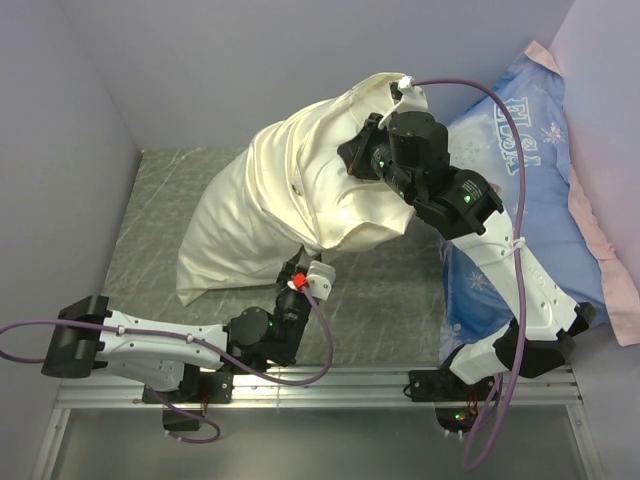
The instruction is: Remove the pillowcase from the pillow
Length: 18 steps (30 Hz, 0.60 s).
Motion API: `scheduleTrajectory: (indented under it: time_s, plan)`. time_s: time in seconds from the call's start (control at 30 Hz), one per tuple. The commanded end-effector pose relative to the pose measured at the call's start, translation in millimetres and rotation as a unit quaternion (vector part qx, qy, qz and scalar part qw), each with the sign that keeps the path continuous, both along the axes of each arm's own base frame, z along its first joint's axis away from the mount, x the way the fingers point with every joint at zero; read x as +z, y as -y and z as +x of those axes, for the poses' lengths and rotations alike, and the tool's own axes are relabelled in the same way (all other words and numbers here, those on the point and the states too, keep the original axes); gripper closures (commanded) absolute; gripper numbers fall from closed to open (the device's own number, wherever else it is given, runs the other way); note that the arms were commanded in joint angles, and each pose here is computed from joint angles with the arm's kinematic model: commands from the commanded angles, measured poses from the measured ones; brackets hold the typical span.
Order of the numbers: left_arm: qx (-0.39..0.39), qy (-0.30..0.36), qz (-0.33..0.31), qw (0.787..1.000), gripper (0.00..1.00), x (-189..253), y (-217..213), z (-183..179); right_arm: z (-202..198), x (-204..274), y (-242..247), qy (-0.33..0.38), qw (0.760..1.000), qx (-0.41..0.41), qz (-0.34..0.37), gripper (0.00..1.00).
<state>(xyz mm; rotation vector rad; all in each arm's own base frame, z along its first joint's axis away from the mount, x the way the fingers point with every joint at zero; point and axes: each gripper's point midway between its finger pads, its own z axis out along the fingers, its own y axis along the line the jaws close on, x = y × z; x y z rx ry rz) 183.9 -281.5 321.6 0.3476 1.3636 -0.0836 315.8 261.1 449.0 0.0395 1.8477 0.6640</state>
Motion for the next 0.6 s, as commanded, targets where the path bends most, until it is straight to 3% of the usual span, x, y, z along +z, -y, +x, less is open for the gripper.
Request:
scheduleTrajectory:
  time_s: [0.0,0.07,0.1,0.13,0.2,0.33,0.57]
  plan:
    - [-0.017,0.009,-0.028,0.999,0.67,21.4,5.9,0.8,-5.8,43.3,-2.5,0.052,0.997,0.009,0.054,1.00]
    - [-0.036,0.005,-0.017,0.999,0.97,18.1,14.2,-1.2,-5.7,45.5,-2.5,0.054,0.997,0.009,0.054,1.00]
    - [-0.045,0.001,-0.014,0.999,1.00,16.5,18.3,-2.7,-5.7,47.7,-2.5,0.054,0.997,0.009,0.054,1.00]
    - [-0.065,-0.003,0.024,0.998,0.99,5.2,26.4,-5.2,-5.7,49.1,-3.3,0.055,0.997,0.010,0.054,1.00]
    - [-0.088,-0.023,0.014,0.996,0.99,-2.1,37.9,-8.9,-5.3,53.8,-2.9,0.059,0.997,0.010,0.054,1.00]
    - [-0.126,-0.066,0.057,0.988,1.00,-42.9,56.4,-19.1,-5.1,58.4,-3.3,0.062,0.997,0.011,0.052,1.00]
    - [-0.121,-0.151,0.090,0.977,0.99,-118.3,58.3,-31.0,-6.5,75.6,1.4,0.074,0.996,0.007,0.055,1.00]
